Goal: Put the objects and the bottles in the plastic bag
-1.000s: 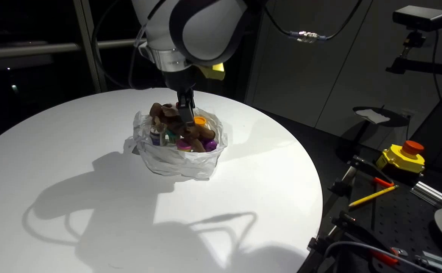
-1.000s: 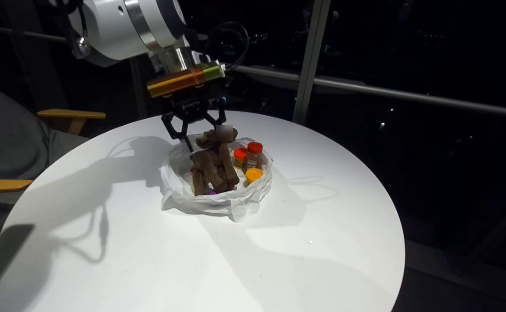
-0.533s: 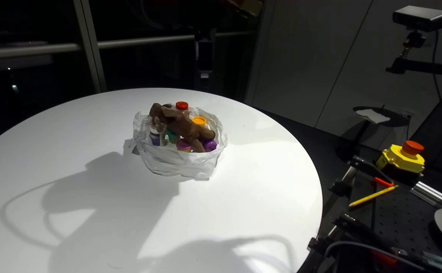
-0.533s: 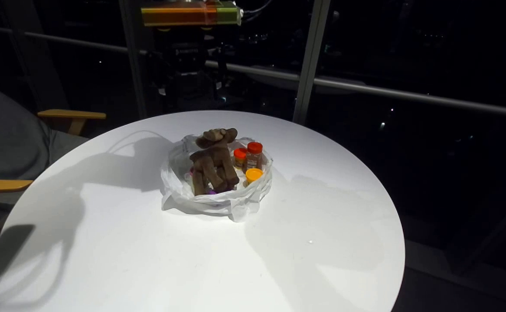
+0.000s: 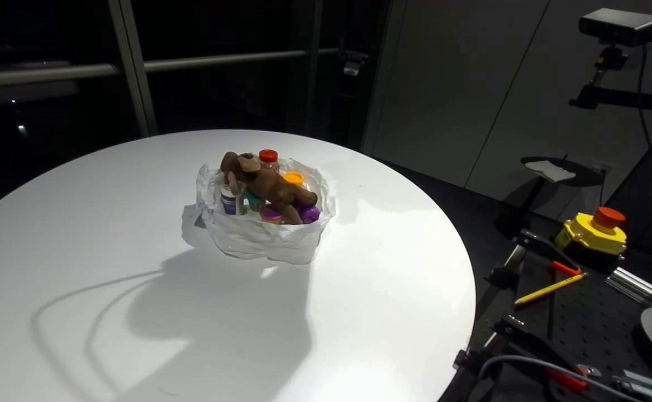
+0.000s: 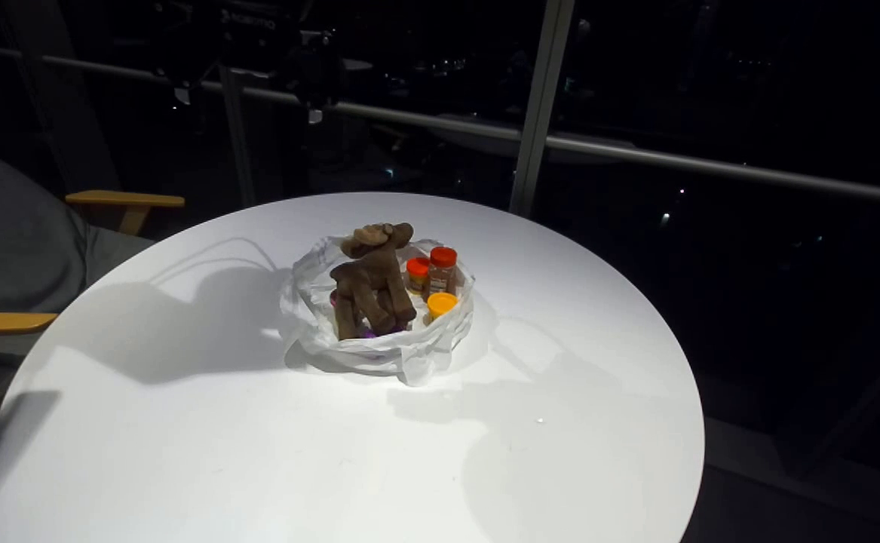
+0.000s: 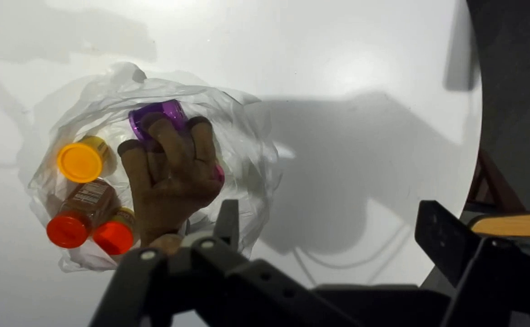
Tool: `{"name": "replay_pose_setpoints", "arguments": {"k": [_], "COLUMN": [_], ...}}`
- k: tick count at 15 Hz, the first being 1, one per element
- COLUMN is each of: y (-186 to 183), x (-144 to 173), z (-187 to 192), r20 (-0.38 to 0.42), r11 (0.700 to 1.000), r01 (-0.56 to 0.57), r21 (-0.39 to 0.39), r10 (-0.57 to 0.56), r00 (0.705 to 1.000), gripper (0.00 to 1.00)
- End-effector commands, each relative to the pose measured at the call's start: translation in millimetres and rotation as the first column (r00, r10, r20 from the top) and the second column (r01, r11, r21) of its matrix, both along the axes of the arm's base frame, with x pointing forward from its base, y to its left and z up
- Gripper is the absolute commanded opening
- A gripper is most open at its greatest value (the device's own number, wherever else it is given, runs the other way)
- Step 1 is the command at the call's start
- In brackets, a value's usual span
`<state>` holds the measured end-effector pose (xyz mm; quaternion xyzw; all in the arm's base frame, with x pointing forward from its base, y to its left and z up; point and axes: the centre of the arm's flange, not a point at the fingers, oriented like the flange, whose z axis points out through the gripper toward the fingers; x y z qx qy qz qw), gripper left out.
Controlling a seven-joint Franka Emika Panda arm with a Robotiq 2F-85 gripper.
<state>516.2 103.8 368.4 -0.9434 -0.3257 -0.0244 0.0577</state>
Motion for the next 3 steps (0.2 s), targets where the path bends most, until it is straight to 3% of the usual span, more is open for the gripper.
{"name": "replay_pose_setpoints", "arguments": {"k": [1, 3], "y": [-0.3, -0.6], "x": [-2.4, -3.7], "z": [0.3, -1.1], "r20": [-0.001, -0.004], "r11": [1.000, 1.000], "r01": [0.003, 0.003], "r21": [0.002, 0.002], "r10": [-0.003, -0.003], "r00": [1.000, 1.000], "gripper": [1.00, 1.00]}}
